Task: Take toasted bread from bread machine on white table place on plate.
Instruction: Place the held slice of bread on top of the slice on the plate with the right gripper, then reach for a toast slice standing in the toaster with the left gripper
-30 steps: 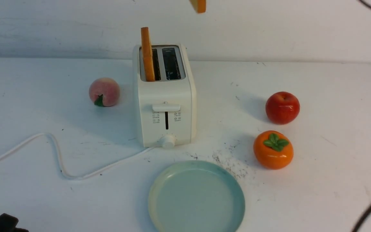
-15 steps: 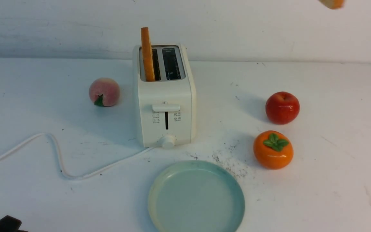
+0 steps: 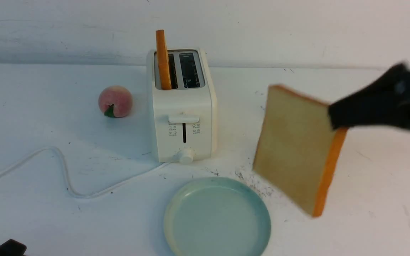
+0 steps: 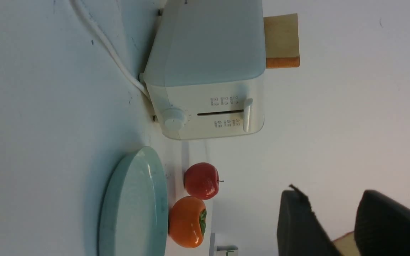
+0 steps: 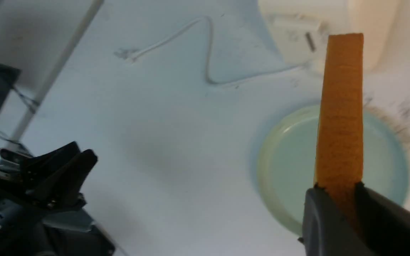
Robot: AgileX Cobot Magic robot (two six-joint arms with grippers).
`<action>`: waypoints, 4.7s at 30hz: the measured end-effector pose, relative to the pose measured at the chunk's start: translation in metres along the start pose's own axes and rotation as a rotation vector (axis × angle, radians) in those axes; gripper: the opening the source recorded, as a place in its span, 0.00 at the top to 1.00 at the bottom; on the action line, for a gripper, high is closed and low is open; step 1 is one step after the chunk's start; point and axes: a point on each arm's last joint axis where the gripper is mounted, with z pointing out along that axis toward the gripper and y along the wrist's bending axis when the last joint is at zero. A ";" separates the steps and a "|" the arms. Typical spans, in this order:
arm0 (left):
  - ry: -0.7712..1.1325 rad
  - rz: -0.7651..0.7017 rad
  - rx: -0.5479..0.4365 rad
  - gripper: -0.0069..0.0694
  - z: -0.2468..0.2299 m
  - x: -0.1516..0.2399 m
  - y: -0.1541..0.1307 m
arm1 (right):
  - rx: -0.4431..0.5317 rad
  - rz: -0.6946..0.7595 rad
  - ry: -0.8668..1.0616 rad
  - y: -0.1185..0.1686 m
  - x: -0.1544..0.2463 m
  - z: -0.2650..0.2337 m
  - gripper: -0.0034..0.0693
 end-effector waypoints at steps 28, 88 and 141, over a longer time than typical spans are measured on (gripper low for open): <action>0.006 0.006 -0.005 0.60 0.000 0.001 0.000 | -0.206 0.487 0.082 -0.097 0.058 0.111 0.83; 0.009 0.010 -0.007 0.60 0.000 0.001 0.001 | -0.070 0.208 0.199 -0.108 0.070 0.141 0.26; 0.717 0.767 -0.693 0.93 0.122 -0.002 -0.185 | 0.483 -0.294 0.029 0.064 0.045 -0.121 0.96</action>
